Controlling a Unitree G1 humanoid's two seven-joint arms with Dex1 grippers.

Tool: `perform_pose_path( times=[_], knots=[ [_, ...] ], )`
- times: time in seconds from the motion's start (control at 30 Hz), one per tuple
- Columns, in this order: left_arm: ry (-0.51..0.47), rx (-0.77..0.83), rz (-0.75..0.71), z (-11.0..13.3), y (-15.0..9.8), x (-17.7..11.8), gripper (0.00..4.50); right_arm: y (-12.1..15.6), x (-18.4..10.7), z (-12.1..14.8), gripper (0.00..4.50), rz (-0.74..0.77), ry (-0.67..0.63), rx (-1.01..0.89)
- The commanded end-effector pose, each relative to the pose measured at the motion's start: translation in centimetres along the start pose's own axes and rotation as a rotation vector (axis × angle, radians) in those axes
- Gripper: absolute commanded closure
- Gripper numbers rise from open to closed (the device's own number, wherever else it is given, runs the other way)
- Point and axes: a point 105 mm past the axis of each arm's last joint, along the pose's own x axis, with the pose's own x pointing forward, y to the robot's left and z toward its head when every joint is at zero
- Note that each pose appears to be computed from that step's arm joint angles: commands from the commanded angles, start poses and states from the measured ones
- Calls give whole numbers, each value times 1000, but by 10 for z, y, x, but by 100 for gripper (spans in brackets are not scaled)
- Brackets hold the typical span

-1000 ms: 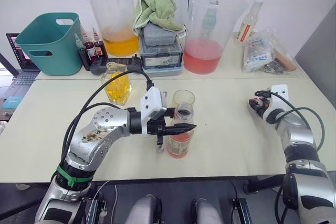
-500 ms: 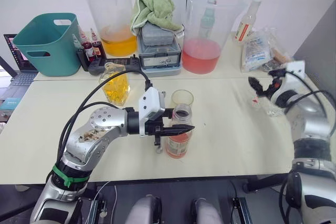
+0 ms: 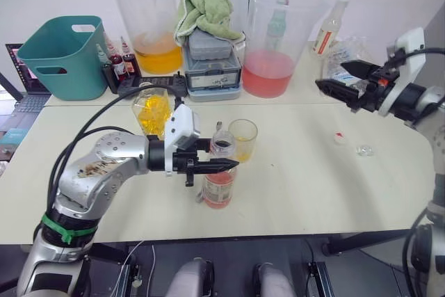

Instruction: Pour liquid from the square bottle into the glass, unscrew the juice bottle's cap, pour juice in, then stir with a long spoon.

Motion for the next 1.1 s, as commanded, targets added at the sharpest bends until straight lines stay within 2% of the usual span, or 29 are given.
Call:
perform_pose_path(
  times=[0.03,0.13,0.27,0.4,0.6,0.83,1.1],
  knots=[
    [-53,93,-2,31,-3,-12,308,32,-13,23,2,179,-43,-58],
    [-76,95,20,40,1,-20,308,54,-21,15,2,305,2,-14],
    [-92,93,33,47,3,-25,308,62,-23,15,2,339,5,25],
    [-101,166,166,69,32,-40,308,93,-32,-3,2,467,93,97],
    [-140,295,257,87,55,-38,308,100,-37,-13,2,443,116,114],
    [-92,370,359,76,91,-19,308,104,-37,-18,2,392,109,118],
    [6,538,433,57,123,7,308,102,-37,-24,2,307,99,117]
  ],
)
